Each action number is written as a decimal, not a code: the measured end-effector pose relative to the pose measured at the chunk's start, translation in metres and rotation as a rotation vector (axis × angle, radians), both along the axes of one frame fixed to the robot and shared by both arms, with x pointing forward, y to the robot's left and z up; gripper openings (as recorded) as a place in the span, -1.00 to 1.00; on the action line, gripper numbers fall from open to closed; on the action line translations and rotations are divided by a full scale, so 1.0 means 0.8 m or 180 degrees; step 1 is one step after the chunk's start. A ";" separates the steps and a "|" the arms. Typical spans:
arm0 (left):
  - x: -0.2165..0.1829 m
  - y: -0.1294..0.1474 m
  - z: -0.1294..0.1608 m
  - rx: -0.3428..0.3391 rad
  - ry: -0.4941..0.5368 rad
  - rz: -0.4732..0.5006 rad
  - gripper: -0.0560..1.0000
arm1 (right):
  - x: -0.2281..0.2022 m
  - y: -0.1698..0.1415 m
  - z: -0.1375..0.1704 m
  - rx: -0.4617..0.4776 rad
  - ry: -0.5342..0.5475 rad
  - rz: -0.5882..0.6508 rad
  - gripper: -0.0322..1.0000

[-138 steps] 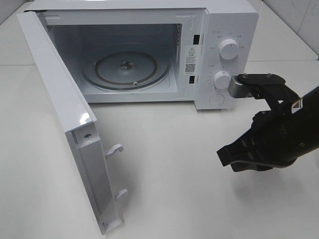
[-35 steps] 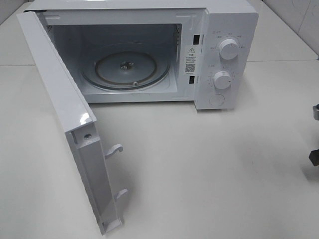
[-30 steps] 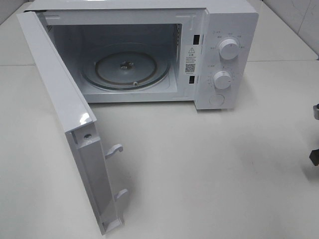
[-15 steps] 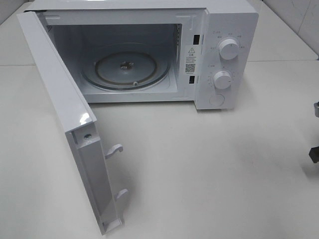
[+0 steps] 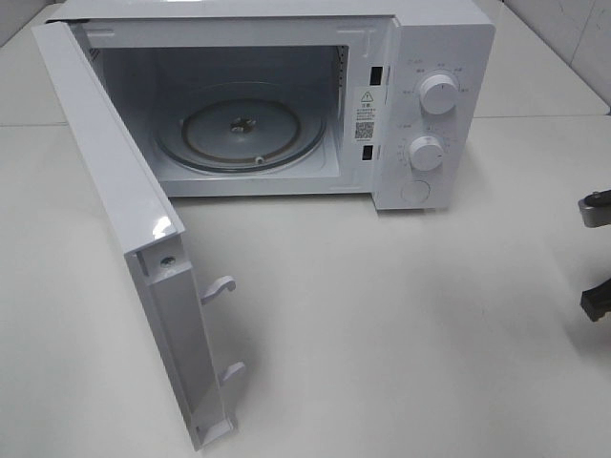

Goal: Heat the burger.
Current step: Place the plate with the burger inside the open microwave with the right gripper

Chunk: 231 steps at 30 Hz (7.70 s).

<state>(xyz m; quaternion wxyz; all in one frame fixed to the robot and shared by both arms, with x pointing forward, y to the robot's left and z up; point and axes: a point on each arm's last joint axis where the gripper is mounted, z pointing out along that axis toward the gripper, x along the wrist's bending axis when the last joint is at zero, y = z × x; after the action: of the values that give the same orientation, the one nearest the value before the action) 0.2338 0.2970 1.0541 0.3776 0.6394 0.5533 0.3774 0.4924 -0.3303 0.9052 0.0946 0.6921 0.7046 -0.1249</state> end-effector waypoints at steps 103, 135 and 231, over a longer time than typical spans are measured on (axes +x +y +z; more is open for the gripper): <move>0.000 0.000 0.000 0.0000 0.0000 0.0000 0.98 | -0.100 0.198 0.053 -0.0004 -0.0451 0.6054 -0.85; 0.000 0.000 0.000 0.0000 0.0000 0.0000 0.98 | -0.019 0.268 0.055 -0.0176 -0.0821 0.6454 -0.85; 0.000 0.000 0.000 0.0000 0.0000 0.0000 0.98 | 0.154 0.417 0.044 -0.0252 -0.0632 0.6329 -0.85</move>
<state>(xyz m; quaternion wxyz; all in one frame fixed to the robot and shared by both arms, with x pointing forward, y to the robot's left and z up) 0.2338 0.2970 1.0541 0.3776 0.6394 0.5533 0.3774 0.6156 0.0037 0.9406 0.2376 -0.2081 0.9477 0.0460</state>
